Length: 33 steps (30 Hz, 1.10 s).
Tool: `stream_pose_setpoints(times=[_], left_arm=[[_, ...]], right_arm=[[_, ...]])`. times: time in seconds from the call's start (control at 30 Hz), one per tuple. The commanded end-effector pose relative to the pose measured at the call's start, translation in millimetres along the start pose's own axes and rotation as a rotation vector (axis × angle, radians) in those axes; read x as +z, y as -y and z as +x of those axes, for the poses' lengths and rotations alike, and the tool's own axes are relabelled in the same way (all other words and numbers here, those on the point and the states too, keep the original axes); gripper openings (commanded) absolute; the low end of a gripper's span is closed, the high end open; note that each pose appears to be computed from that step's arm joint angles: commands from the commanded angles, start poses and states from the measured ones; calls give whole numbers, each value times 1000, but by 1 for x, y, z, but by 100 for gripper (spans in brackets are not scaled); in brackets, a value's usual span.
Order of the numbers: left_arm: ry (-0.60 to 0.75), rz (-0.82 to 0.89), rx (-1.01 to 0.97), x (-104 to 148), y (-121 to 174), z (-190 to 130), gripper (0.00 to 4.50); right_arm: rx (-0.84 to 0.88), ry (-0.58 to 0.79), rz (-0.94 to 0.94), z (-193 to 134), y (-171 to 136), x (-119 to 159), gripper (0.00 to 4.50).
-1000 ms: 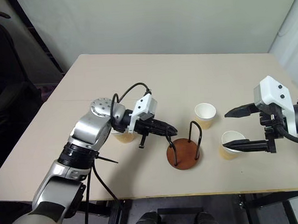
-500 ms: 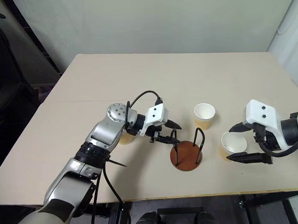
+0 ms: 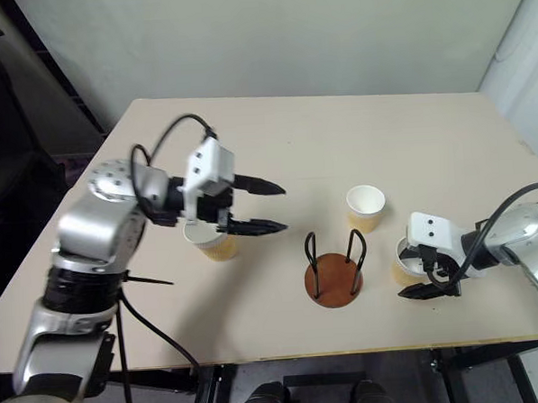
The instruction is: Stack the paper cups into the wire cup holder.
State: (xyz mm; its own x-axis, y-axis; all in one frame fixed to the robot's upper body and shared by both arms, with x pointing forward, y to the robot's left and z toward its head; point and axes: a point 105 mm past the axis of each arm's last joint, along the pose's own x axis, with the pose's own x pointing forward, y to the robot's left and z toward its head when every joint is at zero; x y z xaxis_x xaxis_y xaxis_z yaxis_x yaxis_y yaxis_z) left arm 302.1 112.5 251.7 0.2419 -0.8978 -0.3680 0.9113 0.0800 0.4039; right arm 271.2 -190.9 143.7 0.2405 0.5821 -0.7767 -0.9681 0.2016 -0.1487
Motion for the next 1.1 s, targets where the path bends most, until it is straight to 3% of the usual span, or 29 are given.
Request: stream_pose_setpoints(times=[0.03, 0.23, 0.27, 0.5, 0.63, 0.83, 1.1], left_arm=[[-36, 39, 3, 13, 18, -30, 337], [-137, -29, 81, -6, 26, -60, 337], [-154, -40, 99, -10, 25, -64, 337], [-159, -65, 143, -17, 25, -67, 337], [-139, -63, 132, -15, 28, -62, 337], [-142, -66, 123, -17, 31, -56, 337], [-138, -72, 131, -18, 35, -51, 337]], right_arm=[[-9, 12, -76, -12, 7, 13, 243], [41, 59, -123, -35, 0, 30, 18], [46, 85, -142, -43, -2, 38, 3], [-39, 295, -320, -103, 5, 110, 3], [33, 463, -471, -106, -10, 165, 3], [155, 404, -510, -62, -22, 166, 3], [148, 291, -491, -25, -13, 142, 3]])
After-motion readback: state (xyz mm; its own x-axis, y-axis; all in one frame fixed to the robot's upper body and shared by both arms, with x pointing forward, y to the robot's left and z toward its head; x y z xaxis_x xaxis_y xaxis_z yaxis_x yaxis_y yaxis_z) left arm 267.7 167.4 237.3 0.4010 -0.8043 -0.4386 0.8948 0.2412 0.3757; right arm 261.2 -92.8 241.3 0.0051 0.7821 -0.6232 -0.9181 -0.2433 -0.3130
